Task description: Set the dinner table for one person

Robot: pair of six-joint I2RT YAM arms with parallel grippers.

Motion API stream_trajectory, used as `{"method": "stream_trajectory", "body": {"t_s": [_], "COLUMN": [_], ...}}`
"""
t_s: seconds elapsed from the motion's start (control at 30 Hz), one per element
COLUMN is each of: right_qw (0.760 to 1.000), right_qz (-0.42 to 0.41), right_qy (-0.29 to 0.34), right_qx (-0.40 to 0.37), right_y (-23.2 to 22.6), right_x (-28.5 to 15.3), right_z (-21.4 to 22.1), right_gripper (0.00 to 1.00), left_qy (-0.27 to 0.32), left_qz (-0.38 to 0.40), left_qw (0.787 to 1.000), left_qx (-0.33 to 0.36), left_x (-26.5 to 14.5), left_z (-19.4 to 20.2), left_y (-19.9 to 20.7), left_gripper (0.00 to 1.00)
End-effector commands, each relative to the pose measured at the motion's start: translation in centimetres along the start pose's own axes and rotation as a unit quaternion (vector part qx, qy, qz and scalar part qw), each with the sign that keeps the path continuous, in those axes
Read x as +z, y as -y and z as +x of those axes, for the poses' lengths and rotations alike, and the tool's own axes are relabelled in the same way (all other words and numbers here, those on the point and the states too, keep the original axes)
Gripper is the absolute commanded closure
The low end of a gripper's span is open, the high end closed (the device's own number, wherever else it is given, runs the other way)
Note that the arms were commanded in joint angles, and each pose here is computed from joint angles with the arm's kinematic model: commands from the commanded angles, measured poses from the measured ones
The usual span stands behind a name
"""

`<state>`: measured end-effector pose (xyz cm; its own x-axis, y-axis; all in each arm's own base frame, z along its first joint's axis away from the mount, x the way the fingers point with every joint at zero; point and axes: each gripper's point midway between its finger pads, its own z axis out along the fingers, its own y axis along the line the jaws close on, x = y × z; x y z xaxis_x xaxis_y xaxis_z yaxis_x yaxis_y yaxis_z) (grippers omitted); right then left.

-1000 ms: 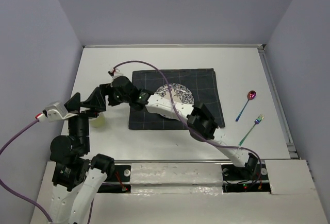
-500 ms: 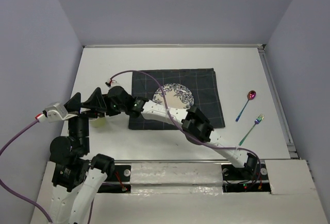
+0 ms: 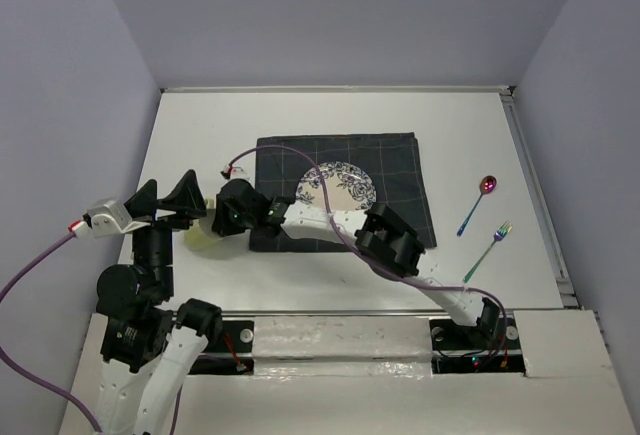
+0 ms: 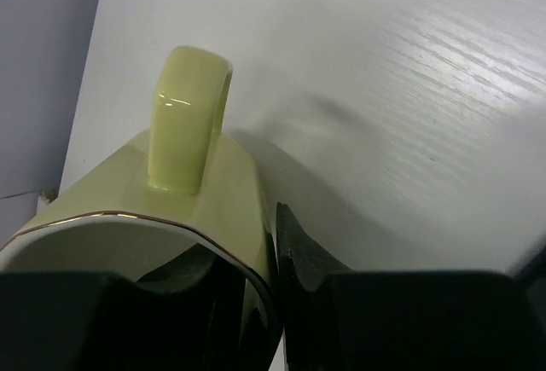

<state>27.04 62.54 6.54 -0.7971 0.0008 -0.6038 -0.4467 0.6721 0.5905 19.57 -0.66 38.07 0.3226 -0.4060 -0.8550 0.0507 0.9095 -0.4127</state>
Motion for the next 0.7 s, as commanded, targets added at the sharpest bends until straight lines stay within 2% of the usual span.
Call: {"method": "stream_trajectory", "body": {"t_s": [0.0, 0.17, 0.3, 0.47, 0.57, 0.67], "right_qw": [0.996, 0.987, 0.977, 0.962, 0.941, 0.927], "right_qz": [-0.040, -0.021, 0.040, 0.127, 0.214, 0.276], "right_qy": [0.082, 0.155, 0.201, 0.234, 0.255, 0.245], "right_qx": [0.004, -0.029, -0.055, -0.063, -0.063, -0.069], "right_y": [-4.7, -5.5, -1.6, 7.3, 14.7, 19.4], "right_x": [-3.9, -8.2, -13.1, -20.4, -26.2, -29.8], "right_z": [-5.4, -9.9, -13.8, -18.3, -21.7, -22.7], "right_gripper": [1.00, 1.00, 1.00, 1.00, 1.00, 1.00], "left_qy": [0.031, 0.031, 0.028, 0.025, 0.022, 0.020], "left_qz": [0.007, 0.010, 0.017, 0.030, 0.043, 0.056], "left_qw": [0.999, 0.999, 0.999, 0.999, 0.999, 0.998], "left_qx": [-0.013, -0.012, -0.013, -0.016, -0.020, -0.021], "left_x": [-0.1, -0.2, -0.3, -0.5, -0.7, -0.9], "left_z": [-1.9, -1.9, -1.8, -1.7, -1.6, -1.6], "left_y": [0.5, 0.5, 0.8, 1.2, 1.6, 2.1], "left_gripper": [0.01, 0.01, 0.01, 0.01, 0.01, 0.01]}}
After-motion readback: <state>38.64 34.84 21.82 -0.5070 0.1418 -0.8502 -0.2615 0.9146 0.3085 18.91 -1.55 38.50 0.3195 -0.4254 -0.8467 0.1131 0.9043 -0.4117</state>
